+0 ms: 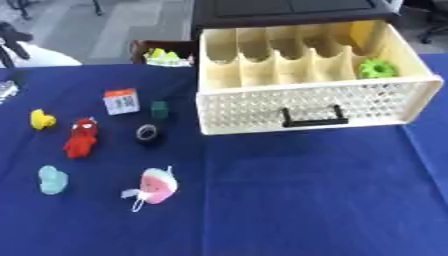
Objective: Pick up objects from table and place into drawer.
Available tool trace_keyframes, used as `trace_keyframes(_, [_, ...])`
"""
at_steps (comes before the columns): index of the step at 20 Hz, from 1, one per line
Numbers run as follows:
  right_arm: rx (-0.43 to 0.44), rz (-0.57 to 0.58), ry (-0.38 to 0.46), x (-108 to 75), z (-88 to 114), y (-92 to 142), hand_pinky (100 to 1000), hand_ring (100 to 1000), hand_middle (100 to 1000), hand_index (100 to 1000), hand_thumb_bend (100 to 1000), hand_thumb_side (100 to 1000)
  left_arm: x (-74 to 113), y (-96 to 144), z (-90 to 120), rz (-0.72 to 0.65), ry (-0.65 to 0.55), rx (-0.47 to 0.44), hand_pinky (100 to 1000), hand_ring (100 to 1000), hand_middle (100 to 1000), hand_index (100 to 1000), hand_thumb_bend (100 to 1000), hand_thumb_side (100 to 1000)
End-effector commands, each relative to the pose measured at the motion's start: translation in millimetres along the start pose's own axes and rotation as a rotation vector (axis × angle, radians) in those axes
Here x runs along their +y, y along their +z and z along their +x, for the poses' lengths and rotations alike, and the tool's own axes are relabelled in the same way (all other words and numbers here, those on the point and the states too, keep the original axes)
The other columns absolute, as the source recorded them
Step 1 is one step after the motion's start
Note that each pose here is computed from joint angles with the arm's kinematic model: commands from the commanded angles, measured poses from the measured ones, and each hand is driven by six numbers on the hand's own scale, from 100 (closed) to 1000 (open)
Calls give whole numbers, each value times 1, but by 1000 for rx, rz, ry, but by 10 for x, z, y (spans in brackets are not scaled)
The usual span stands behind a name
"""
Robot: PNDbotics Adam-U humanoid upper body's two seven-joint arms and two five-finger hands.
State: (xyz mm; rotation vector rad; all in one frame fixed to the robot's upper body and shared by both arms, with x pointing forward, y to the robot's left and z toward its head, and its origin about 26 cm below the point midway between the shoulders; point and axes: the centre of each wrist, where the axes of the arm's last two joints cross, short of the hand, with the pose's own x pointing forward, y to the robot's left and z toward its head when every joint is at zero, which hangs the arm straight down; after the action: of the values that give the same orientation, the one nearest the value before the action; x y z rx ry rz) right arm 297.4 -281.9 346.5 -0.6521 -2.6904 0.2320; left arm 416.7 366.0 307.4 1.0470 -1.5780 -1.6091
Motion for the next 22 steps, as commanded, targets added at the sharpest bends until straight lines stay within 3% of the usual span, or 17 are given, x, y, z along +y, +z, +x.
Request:
trace_keyframes(1, [-22,0,15,-43,57,-52,693,387,347,808,100,1000,66,-22,-111,-74,-42,53,610,663,721,971,100,831])
trace_keyframes(5, [-19,2,16,-46,54,-49,693,387,347,808,100,1000,35,-77,-148,-104,-66,68,610,663,721,971,100,831])
trace_keyframes(6, [-17,4,15,-42,53,-46,695,381,338,792,100,1000,15,-91,-152,-116,-70,70,676,731,766,995,209,956])
trace_keyframes(8, [-9,11,13,-37,49,-40,695,379,336,788,100,1000,-41,-163,-150,-167,-78,72,695,749,780,1000,251,990])
trace_keyframes(9, [-6,12,12,-36,47,-38,695,379,336,788,100,1000,-71,-197,-157,-193,-82,71,695,749,780,1000,251,990])
trace_keyframes(13, [12,19,7,-34,38,-24,696,373,327,777,100,1000,-131,-274,-204,-281,-99,60,722,766,781,1000,401,1000])
trace_keyframes(22, [17,3,-2,-61,34,-27,692,373,327,776,100,1000,-174,-292,-246,-364,-140,3,717,763,779,1000,495,1000])
